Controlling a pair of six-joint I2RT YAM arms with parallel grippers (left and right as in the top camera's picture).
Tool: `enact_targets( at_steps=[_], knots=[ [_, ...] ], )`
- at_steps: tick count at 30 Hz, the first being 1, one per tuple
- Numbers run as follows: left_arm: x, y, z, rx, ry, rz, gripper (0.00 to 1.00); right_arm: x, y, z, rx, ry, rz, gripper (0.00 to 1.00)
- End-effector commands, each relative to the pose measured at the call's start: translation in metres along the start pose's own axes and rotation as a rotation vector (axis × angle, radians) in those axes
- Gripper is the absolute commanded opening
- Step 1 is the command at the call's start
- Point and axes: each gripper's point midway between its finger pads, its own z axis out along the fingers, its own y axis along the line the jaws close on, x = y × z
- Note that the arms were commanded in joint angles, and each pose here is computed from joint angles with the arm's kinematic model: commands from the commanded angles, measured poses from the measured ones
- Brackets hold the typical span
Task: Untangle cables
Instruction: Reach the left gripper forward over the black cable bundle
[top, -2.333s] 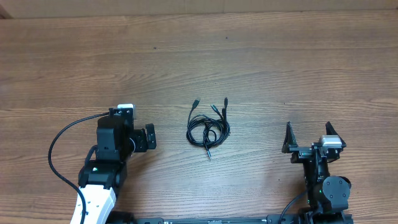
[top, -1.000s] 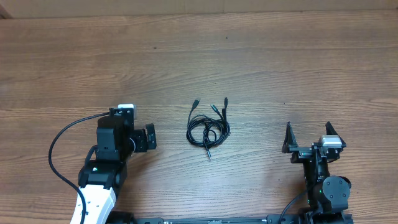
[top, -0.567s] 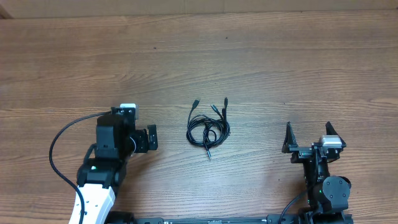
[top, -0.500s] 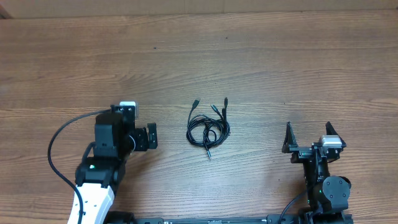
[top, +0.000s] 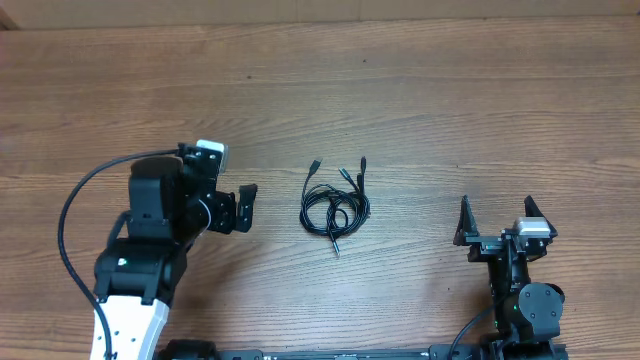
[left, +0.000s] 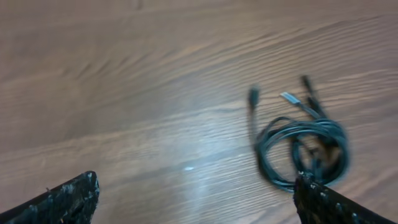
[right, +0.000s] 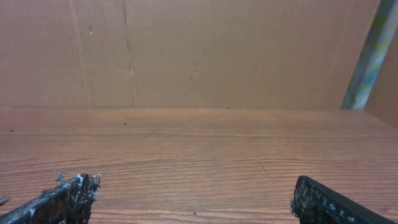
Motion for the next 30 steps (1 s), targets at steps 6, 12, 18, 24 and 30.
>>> enact_targets(
  at_steps=[6, 12, 18, 24, 30],
  knots=[
    [-0.023, -0.025, -0.016, 0.134, -0.032, 0.122, 1.00, 0.002, -0.001, 0.000, 0.005, -0.002, -0.004, 1.00],
    [-0.005, -0.052, 0.000, 0.239, 0.060, 0.168, 1.00, 0.002, -0.001, 0.000, 0.005, -0.002, -0.004, 1.00],
    [0.022, -0.091, 0.028, 0.323, 0.200, 0.262, 1.00, 0.002, -0.001, 0.000, 0.005, -0.002, -0.004, 1.00],
    [0.041, -0.103, 0.051, 0.313, 0.292, 0.318, 1.00, 0.002, -0.001, 0.000, 0.005, -0.002, -0.004, 1.00],
    [0.043, -0.104, 0.066, 0.317, 0.302, 0.317, 1.00, 0.002, -0.001, 0.000, 0.005, -0.002, -0.004, 1.00]
  ],
)
